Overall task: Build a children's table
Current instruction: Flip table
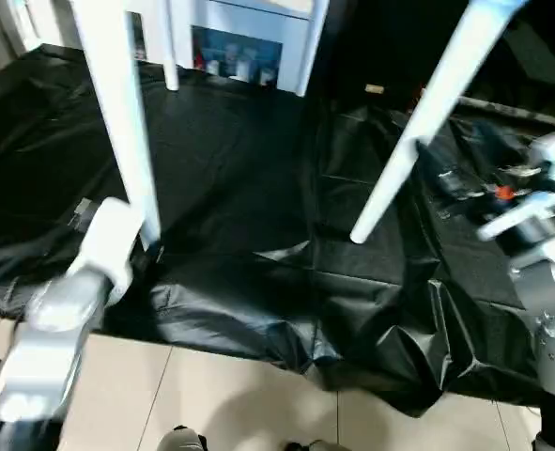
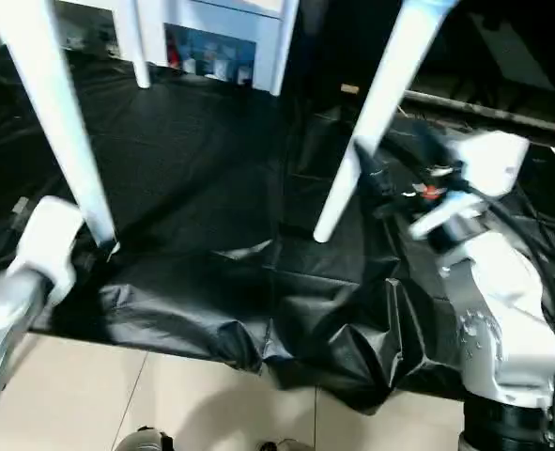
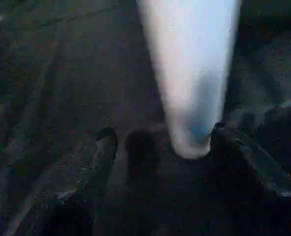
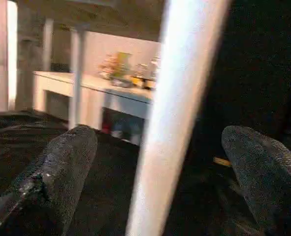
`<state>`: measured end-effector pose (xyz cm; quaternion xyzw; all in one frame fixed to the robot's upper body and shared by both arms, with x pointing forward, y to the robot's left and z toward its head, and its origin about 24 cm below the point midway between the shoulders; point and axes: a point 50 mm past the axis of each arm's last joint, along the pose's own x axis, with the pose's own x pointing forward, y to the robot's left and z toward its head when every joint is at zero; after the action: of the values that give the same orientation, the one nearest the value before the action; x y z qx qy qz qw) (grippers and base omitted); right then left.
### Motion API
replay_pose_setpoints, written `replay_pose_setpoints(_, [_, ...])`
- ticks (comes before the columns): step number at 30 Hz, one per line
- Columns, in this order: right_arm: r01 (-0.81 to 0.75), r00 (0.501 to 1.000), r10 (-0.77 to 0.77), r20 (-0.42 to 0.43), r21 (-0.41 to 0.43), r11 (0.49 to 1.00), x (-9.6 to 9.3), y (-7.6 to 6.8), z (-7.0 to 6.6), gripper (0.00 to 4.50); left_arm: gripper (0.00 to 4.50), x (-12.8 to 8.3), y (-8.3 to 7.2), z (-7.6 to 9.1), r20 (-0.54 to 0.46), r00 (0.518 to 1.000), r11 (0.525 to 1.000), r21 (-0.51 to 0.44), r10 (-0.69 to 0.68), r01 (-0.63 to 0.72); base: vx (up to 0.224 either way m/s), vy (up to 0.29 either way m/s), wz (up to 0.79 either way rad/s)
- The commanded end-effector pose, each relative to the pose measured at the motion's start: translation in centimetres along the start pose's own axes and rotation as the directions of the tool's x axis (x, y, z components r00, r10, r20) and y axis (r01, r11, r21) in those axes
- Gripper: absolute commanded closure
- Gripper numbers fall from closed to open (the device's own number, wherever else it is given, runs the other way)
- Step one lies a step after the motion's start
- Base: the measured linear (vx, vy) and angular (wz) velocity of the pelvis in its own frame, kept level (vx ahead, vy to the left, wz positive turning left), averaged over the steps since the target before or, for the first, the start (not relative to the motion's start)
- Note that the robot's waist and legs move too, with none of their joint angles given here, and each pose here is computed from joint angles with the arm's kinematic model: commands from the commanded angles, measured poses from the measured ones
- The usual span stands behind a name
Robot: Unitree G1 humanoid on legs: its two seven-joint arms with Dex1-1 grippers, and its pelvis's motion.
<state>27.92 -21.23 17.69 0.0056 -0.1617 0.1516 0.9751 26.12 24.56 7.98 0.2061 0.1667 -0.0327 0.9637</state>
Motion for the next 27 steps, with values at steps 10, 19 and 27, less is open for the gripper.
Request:
replay_pose_setpoints(10, [-0.115,0.981,0.13,-0.144,0.11,0.987,3.6,-1.5,-4.7,0.0,0.06,-3.7,0.8,0.4,0.033,0.999,1.0,-0.017,0.009,-0.009,0.0,0.0,0.0])
replay_pose_setpoints(19, [-0.144,0.977,0.166,-0.135,0.159,0.977,7.2,-2.6,-5.2,0.0,0.06,-7.9,-2.8,0.2,0.08,0.939,0.939,-0.051,-0.335,0.34,0.0,0.0,0.0])
replay_pose_setpoints(27, [-0.522,0.772,0.586,-0.246,0.281,0.805,6.5,0.5,-7.7,0.0,0.06,-8.8,-4.1,1.0,0.171,0.877,0.878,-0.095,-0.449,0.468,0.0,0.0,0.0])
